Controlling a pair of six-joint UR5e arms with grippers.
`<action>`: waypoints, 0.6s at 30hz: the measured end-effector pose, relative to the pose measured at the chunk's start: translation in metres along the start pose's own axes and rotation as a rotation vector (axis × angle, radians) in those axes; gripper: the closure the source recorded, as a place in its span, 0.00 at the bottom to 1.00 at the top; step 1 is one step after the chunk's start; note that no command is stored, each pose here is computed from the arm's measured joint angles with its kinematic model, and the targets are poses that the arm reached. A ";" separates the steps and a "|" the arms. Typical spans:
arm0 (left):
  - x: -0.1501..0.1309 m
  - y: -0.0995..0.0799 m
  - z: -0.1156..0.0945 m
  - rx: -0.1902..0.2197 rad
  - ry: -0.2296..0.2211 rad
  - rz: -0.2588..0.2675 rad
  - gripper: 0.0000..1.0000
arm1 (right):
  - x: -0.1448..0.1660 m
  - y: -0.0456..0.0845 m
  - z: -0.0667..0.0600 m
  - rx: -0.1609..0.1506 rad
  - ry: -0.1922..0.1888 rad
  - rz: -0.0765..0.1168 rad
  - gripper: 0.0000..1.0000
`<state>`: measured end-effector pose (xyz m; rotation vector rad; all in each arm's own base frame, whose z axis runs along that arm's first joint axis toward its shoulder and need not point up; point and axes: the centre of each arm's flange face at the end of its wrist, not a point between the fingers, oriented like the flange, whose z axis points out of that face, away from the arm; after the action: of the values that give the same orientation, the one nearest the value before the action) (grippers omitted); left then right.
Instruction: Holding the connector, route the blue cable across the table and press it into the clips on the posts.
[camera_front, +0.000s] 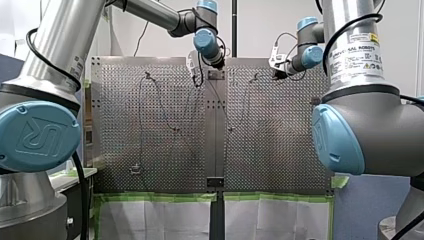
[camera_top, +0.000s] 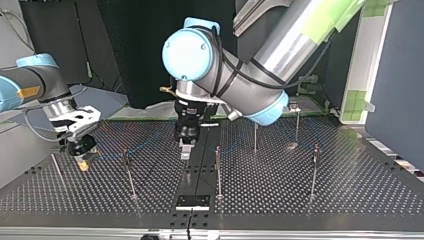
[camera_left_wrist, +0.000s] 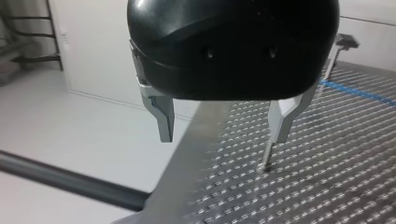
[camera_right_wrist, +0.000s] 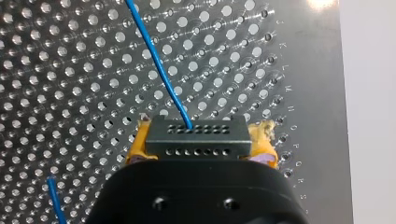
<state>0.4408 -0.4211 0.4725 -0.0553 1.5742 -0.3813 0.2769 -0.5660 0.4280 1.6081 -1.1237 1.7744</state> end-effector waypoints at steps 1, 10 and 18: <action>-0.003 0.003 0.000 0.001 -0.006 -0.006 0.00 | 0.000 0.000 0.000 0.000 0.000 0.000 1.00; -0.019 0.008 -0.021 0.034 -0.069 -0.098 0.00 | -0.001 -0.001 0.000 0.002 -0.002 -0.004 1.00; 0.007 -0.011 -0.047 0.052 -0.073 -0.181 0.00 | -0.001 -0.001 0.000 0.002 -0.002 -0.005 1.00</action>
<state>0.3918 -0.4235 0.4682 -0.1704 1.4907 -0.5562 0.2784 -0.5654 0.4269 1.6133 -1.1184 1.7716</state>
